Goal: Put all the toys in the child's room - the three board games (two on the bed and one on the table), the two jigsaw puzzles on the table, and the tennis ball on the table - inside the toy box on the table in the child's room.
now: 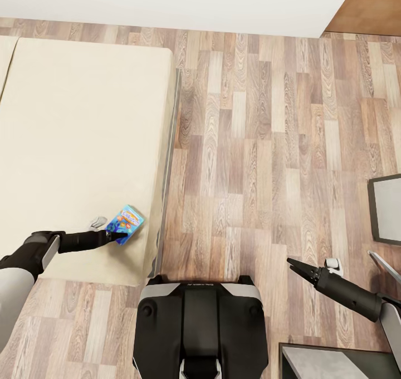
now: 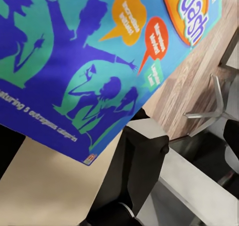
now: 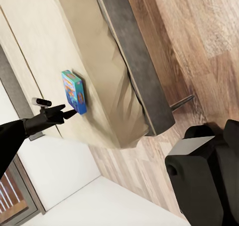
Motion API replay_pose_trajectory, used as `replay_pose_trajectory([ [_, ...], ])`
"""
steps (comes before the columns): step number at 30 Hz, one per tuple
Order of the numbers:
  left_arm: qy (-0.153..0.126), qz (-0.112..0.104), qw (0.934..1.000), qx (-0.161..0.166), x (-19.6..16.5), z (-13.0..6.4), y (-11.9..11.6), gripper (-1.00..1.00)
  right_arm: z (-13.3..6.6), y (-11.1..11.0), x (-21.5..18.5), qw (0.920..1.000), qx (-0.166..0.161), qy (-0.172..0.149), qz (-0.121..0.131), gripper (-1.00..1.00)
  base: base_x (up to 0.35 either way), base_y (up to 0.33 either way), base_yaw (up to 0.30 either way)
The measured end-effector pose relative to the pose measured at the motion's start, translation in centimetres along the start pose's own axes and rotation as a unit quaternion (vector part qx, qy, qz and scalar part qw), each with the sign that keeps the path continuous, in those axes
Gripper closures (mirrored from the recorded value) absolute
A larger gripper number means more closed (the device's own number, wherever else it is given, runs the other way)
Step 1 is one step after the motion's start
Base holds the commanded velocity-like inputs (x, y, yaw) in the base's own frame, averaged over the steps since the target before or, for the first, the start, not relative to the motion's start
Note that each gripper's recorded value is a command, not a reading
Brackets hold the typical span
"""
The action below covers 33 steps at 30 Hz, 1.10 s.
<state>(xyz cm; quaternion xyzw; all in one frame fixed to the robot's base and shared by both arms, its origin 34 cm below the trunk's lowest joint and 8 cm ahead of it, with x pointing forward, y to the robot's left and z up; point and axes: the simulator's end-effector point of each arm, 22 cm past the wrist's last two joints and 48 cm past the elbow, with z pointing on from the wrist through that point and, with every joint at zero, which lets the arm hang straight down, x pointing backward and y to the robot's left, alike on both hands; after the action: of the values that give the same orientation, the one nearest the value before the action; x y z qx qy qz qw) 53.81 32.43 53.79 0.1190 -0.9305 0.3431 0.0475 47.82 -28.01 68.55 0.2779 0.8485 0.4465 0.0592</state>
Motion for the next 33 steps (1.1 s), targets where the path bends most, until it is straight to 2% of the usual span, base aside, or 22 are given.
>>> replay_pose_trajectory([
  [6,0.002,-0.003,0.9999,0.010,0.0,0.0,-0.5,-1.00,0.0,0.0,0.0,1.0000,0.000,0.000,0.000,-1.00,0.000,0.000,0.000],
  [9,-0.001,0.002,0.9999,0.015,-0.4,-0.1,-0.9,-1.00,0.0,0.0,0.0,1.0000,0.000,0.000,0.000,-1.00,0.000,0.000,0.000],
  [33,-0.001,0.006,0.9998,0.021,-1.1,0.0,-1.9,-1.00,0.0,0.0,0.0,1.0000,0.000,0.000,0.000,-1.00,0.000,0.000,0.000],
])
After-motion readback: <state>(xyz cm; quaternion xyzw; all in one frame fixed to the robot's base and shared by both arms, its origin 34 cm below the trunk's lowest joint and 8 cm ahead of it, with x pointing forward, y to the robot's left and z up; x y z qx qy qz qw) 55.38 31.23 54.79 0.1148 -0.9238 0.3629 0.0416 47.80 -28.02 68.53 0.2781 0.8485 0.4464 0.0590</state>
